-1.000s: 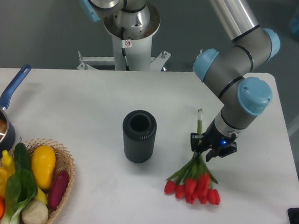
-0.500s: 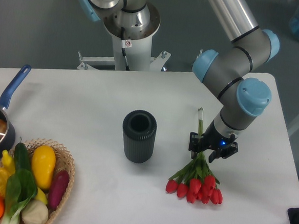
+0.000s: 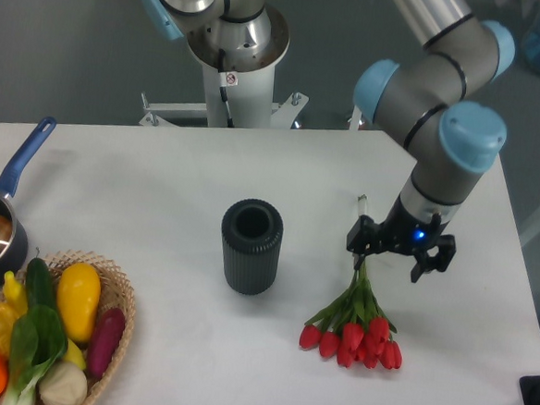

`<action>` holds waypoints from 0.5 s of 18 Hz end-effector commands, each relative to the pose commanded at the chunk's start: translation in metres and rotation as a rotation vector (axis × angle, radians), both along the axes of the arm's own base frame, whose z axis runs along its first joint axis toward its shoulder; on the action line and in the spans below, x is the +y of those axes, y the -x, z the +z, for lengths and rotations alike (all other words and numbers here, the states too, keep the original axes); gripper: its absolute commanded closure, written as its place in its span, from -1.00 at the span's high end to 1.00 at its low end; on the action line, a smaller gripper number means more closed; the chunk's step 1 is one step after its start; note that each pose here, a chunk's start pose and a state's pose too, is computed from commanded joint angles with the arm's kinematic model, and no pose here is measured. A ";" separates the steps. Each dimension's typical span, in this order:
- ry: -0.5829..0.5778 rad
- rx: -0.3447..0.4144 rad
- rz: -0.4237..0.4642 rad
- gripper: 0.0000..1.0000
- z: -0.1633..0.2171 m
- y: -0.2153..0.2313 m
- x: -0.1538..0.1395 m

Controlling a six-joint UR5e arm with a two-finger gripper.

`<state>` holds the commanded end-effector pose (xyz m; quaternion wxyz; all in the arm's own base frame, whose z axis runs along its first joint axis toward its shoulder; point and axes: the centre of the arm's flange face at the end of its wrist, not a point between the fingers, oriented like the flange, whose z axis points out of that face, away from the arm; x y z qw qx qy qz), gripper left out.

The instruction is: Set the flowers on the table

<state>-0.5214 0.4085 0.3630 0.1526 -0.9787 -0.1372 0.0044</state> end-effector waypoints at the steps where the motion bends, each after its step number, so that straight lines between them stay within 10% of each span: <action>1: -0.004 0.017 -0.011 1.00 0.007 -0.002 -0.001; 9: 0.078 0.239 -0.268 1.00 0.081 -0.039 -0.022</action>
